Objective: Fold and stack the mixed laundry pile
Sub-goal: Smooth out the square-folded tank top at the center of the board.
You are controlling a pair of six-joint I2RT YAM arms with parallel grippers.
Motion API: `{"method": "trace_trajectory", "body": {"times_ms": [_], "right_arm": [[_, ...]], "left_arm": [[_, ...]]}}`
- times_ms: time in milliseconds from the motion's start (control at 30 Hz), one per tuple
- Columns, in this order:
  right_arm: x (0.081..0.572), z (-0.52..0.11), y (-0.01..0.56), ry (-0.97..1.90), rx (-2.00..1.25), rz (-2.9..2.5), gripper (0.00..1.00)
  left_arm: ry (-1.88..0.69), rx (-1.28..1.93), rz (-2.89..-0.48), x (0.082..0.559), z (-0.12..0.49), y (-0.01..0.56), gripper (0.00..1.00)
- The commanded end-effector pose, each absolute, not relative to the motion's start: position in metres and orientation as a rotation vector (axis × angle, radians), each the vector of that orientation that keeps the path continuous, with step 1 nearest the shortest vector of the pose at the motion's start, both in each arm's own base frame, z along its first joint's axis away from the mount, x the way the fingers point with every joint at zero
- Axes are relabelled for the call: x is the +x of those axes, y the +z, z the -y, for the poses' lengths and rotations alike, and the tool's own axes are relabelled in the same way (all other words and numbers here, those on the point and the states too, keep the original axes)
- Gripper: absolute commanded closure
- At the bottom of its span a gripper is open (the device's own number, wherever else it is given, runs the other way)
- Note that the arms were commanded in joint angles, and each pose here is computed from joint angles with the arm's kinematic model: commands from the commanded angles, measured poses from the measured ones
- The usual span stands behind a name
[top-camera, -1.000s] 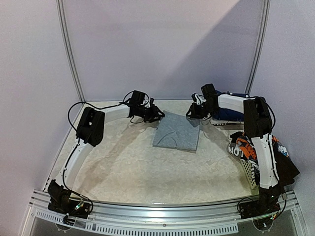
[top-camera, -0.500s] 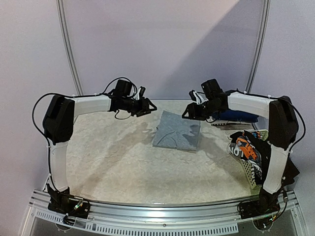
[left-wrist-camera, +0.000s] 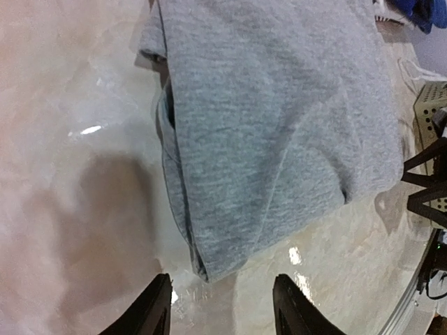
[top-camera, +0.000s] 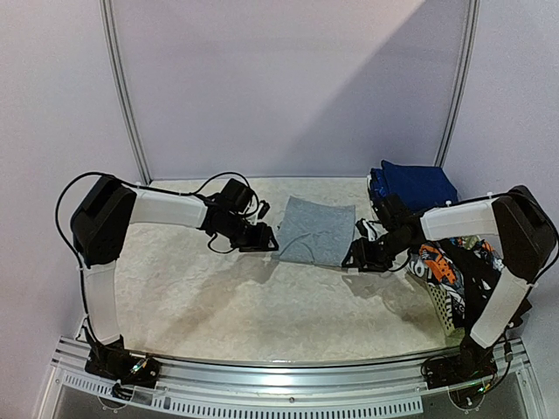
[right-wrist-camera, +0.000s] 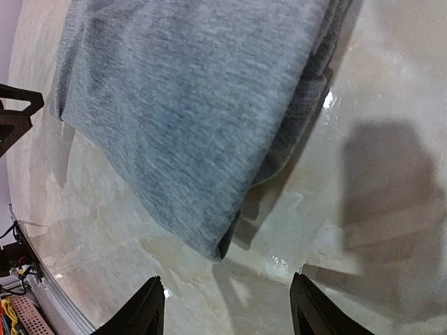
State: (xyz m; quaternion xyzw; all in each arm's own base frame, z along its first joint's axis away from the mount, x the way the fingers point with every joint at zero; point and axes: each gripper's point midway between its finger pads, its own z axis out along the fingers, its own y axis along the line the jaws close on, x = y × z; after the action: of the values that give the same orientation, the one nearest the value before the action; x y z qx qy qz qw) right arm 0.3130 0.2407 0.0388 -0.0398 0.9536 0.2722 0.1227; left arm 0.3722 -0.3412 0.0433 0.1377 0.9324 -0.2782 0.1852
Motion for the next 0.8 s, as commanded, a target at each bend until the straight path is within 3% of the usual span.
{"method": "trace_trajectory", "body": {"times_ms": [0, 233, 400, 633, 767], "right_arm": [[0.319, -0.248, 0.055, 0.875, -0.101, -2.691, 0.37], [0.328, -0.256, 0.041, 0.906, -0.086, -2.681, 0.41], [0.33, -0.261, 0.027, 0.931, -0.084, -2.704, 0.58], [0.33, -0.262, 0.021, 0.929, -0.093, -2.714, 0.68], [0.331, -0.262, 0.017, 0.92, -0.094, -2.721, 0.79]], "left_arm": [[-0.707, 0.41, -2.61, 0.367, 0.338, 0.046, 0.5], [-0.699, 0.409, -2.609, 0.367, 0.345, 0.035, 0.53], [-0.699, 0.4, -2.62, 0.369, 0.347, 0.026, 0.56], [-0.717, 0.415, -2.631, 0.367, 0.354, 0.02, 0.6], [-0.734, 0.426, -2.642, 0.364, 0.36, 0.015, 0.65]]}}
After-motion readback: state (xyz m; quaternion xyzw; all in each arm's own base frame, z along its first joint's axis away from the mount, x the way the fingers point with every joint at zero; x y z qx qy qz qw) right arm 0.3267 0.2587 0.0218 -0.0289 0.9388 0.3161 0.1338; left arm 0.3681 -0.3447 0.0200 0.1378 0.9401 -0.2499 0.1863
